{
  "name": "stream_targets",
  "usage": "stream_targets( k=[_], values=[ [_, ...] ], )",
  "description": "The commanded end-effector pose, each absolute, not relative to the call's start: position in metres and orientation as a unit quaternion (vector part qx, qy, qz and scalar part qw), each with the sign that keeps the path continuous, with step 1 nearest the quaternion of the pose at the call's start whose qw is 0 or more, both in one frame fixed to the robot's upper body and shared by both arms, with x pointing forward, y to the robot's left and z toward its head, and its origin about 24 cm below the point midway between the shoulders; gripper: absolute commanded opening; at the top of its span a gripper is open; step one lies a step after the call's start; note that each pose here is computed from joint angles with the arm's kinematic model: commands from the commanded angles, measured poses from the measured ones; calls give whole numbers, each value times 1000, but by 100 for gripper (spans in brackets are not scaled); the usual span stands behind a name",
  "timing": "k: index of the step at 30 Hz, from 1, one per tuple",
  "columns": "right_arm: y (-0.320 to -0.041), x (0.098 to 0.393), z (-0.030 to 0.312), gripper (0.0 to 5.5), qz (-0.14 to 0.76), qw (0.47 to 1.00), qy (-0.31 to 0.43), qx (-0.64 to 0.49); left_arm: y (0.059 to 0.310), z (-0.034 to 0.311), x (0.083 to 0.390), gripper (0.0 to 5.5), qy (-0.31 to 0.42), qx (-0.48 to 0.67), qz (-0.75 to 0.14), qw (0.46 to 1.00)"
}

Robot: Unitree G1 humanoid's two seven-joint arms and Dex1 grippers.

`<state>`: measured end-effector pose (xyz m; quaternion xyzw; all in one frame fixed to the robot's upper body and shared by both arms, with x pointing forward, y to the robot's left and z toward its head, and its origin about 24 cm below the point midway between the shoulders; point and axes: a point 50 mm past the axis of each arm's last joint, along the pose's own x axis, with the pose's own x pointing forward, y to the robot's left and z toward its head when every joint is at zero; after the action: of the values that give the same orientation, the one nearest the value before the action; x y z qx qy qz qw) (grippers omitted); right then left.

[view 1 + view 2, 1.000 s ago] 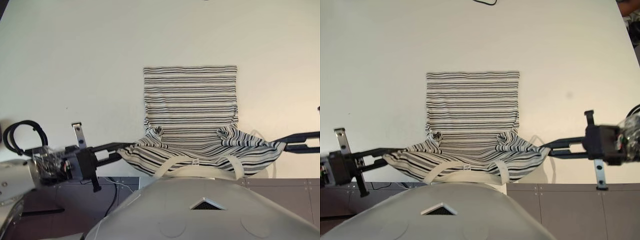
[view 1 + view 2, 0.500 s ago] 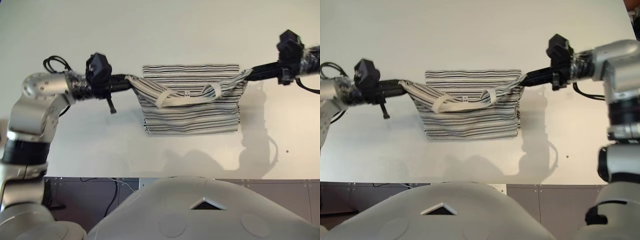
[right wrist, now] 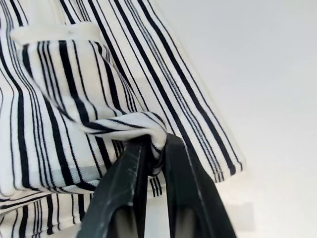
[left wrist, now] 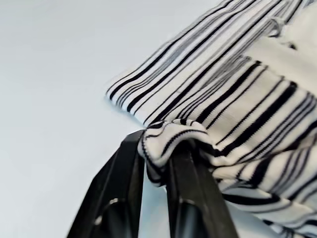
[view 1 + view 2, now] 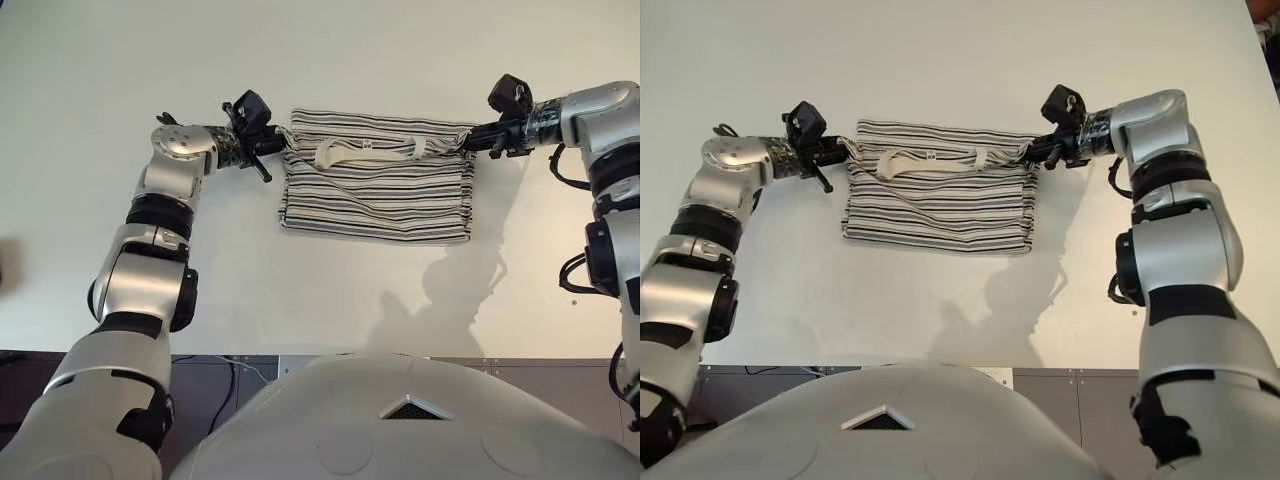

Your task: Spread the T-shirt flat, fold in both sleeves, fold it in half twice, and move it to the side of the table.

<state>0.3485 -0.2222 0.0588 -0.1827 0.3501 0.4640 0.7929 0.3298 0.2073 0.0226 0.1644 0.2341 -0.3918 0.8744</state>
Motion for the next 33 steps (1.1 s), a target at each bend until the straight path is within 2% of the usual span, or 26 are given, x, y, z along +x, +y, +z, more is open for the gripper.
stream_targets(
  k=[1, 3, 6, 11, 16, 19, 21, 22, 27, 30, 33],
  values=[
    [-229, 343, 42, 108, 414, 824, 353, -157, 215, 18, 334, 114, 239, 120, -332, 905],
    [-230, 342, 37, 128, 384, 847, 347, -122, 217, 17, 336, 125, 253, 80, -306, 915],
    [-229, 341, 29, 128, 351, 864, 348, -95, 221, 13, 336, 125, 272, 52, -273, 921],
    [-224, 338, 19, 128, 318, 881, 346, -55, 214, 15, 342, 125, 290, -22, -242, 926],
    [-212, 351, 31, 128, 261, 912, 314, 31, 205, 22, 350, 125, 312, -89, -207, 923],
    [-202, 359, 42, 128, 239, 922, 298, 62, 204, 26, 353, 125, 322, -80, -201, 922],
    [-199, 361, 42, 128, 230, 929, 290, -2, 204, 25, 353, 125, 329, -40, -205, 921],
    [-198, 362, 44, 128, 233, 932, 268, -74, 204, 24, 353, 125, 334, -24, -206, 920],
    [-179, 369, 79, 128, 274, 913, 92, -287, 205, 25, 354, 125, 332, 36, -210, 919],
    [-165, 366, 88, 128, 325, 880, 15, -346, 196, 38, 364, 125, 318, -33, -199, 927],
    [-157, 360, 78, 128, 380, 841, 8, -385, 192, 52, 372, 125, 310, -64, -190, 930]
  ],
)
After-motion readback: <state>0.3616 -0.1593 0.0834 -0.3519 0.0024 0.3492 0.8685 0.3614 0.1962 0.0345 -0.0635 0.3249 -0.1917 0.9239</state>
